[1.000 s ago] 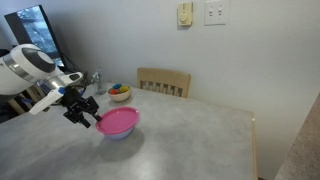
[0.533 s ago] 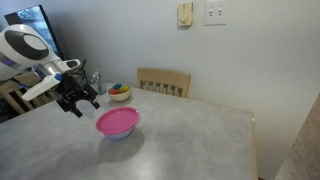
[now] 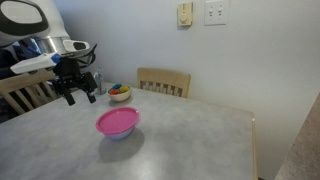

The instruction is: Place the pink plate on the blue bowl

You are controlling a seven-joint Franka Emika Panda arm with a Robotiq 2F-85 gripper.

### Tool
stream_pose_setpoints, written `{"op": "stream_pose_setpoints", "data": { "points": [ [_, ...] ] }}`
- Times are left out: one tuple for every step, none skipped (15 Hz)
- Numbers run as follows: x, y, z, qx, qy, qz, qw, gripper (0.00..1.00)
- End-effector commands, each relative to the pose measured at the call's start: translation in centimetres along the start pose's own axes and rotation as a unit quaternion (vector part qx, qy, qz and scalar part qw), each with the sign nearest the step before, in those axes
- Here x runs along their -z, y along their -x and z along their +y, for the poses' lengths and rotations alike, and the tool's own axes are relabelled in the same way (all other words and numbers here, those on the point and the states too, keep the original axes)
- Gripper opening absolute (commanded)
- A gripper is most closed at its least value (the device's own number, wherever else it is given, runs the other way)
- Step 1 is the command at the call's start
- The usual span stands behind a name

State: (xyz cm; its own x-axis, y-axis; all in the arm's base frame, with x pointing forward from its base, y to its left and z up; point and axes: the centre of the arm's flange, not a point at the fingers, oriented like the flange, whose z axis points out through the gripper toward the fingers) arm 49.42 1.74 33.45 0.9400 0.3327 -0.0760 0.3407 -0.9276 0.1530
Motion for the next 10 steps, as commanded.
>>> {"op": "stream_pose_setpoints", "data": {
  "points": [
    [0.2,0.6,1.3,-0.007,-0.021,-0.015,0.9996,1.0],
    [0.2,1.2,2.6,-0.011,-0.036,-0.025,0.999,1.0],
    [0.3,1.5,3.4,-0.014,-0.043,-0.029,0.9986,1.0],
    [0.2,1.6,3.8,-0.016,-0.045,-0.029,0.9984,1.0],
    [0.2,1.6,3.7,-0.016,-0.045,-0.03,0.9984,1.0],
    [0.2,1.5,3.6,-0.014,-0.045,-0.03,0.9984,1.0],
    [0.2,1.5,3.5,-0.013,-0.045,-0.03,0.9984,1.0],
    [0.1,1.4,3.5,-0.013,-0.045,-0.031,0.9984,1.0],
    [0.1,1.4,3.4,-0.013,-0.045,-0.031,0.9984,1.0],
    [0.1,1.4,3.5,-0.013,-0.045,-0.031,0.9984,1.0]
  ]
}}
